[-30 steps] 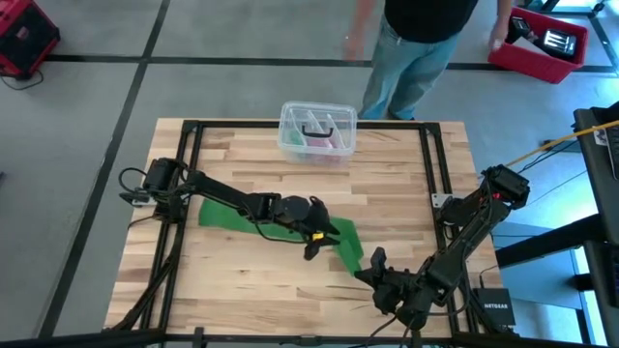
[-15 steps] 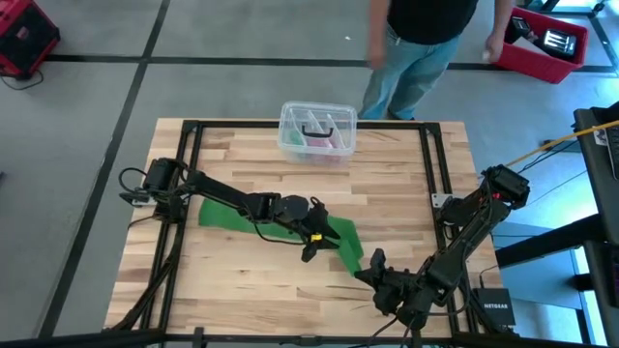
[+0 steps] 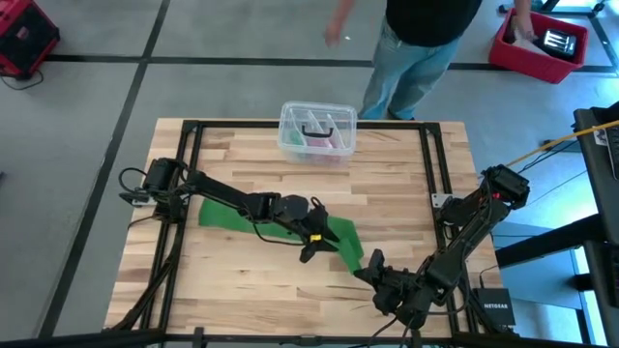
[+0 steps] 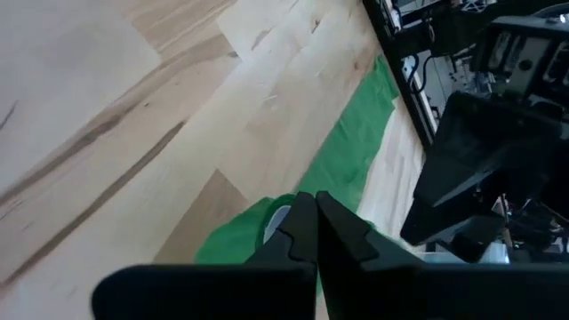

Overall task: Roll bandage
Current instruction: Roll the green bandage

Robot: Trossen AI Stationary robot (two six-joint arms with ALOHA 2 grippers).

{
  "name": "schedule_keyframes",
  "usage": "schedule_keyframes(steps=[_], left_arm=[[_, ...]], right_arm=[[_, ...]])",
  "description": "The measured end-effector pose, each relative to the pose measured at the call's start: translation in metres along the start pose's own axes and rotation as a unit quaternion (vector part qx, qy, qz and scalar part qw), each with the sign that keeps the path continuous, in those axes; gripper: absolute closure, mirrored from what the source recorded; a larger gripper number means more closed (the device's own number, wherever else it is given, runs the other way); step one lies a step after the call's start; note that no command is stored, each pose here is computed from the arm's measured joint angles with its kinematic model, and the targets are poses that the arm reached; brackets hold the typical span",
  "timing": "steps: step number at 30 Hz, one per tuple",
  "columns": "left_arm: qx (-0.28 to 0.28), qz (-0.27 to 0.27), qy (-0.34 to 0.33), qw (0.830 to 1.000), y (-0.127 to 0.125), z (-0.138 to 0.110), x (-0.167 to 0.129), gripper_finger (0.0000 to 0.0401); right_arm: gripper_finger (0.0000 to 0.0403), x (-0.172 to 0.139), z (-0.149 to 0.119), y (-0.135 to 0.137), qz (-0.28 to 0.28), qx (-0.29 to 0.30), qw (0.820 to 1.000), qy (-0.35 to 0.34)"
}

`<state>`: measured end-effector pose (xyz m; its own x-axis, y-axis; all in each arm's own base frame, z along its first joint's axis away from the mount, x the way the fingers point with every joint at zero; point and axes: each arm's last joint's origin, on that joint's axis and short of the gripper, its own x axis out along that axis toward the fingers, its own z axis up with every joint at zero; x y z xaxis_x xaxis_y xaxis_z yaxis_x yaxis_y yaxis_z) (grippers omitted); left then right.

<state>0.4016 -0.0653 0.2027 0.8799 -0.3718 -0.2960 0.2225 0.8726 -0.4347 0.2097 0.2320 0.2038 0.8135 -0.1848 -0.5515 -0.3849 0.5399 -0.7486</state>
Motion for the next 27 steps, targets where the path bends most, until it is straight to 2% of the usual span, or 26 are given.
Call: schedule_keyframes(steps=[4,10,12,16,19,22,25,27], left_arm=[[0.000,0.002,0.002,1.000,0.000,0.000,0.000,0.0253],[-0.004,0.078,0.000,0.997,0.009,-0.002,-0.001,0.0253],[-0.007,0.096,0.005,0.995,0.013,-0.003,-0.003,0.0253],[-0.014,0.118,0.030,0.992,0.017,-0.008,-0.004,0.0253],[-0.016,0.123,0.042,0.991,0.018,-0.011,-0.004,0.0253],[-0.015,0.122,0.044,0.991,0.018,-0.014,-0.002,0.0253],[-0.015,0.121,0.045,0.992,0.019,-0.017,0.000,0.0253],[-0.020,0.122,0.053,0.991,0.019,-0.022,0.004,0.0253]], right_arm=[[0.0403,0.001,0.000,-0.001,-0.002,-0.001,1.000,0.000],[0.0403,0.000,0.002,0.000,0.020,0.031,0.999,-0.011],[0.0403,0.000,0.002,0.002,0.047,0.062,0.997,-0.013],[0.0403,0.004,-0.007,0.010,0.090,0.160,0.983,0.005],[0.0395,0.006,-0.017,0.018,0.116,0.268,0.956,0.033],[0.0373,0.007,-0.022,0.023,0.131,0.381,0.913,0.059],[0.0338,0.008,-0.022,0.024,0.132,0.453,0.879,0.067],[0.0310,0.009,-0.019,0.025,0.138,0.478,0.865,0.061]])
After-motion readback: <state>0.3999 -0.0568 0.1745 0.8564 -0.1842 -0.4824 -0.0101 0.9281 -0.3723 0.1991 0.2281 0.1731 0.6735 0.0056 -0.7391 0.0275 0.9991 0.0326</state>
